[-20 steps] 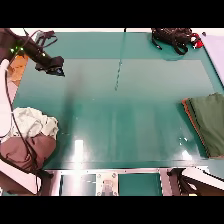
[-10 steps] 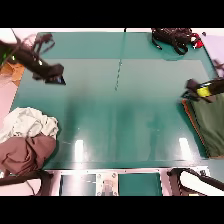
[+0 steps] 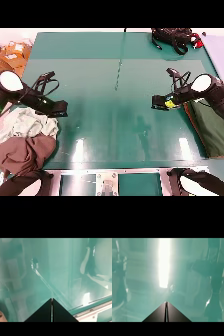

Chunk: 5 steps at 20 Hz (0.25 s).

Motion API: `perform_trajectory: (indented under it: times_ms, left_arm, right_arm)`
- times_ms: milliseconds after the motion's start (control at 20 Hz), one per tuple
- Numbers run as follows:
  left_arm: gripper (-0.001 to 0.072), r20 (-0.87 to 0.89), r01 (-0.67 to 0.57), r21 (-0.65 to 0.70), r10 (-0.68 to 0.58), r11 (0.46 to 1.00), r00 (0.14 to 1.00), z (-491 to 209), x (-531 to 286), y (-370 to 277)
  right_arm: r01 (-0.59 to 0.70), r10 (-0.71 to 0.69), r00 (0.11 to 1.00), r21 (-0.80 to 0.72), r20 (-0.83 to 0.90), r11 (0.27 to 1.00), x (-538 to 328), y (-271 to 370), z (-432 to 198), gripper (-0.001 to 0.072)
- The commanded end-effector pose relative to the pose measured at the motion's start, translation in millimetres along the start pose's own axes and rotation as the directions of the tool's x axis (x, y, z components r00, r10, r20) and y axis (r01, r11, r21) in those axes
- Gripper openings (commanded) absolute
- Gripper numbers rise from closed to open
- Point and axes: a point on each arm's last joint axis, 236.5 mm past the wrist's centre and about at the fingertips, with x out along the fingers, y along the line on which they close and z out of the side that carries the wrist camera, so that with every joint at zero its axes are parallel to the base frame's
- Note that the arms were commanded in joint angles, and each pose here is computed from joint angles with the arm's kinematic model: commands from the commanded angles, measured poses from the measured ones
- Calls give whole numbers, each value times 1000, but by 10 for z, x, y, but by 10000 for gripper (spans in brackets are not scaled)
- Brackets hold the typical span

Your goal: Fold the shirts.

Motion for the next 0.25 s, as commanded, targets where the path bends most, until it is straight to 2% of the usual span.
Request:
perform_trajectory:
  times_ms: [0,200]
  left_arm:
    - [25,11,-3,-4,4,1000,1000,-34,30,19]
    - [25,8,-4,-2,4,1000,1000,-39,30,19]
  right_arm:
    - [-3,2,1000,-20,-31,1000,31,54,-96,13]
    - [-3,2,1000,-20,-31,1000,31,54,-96,13]
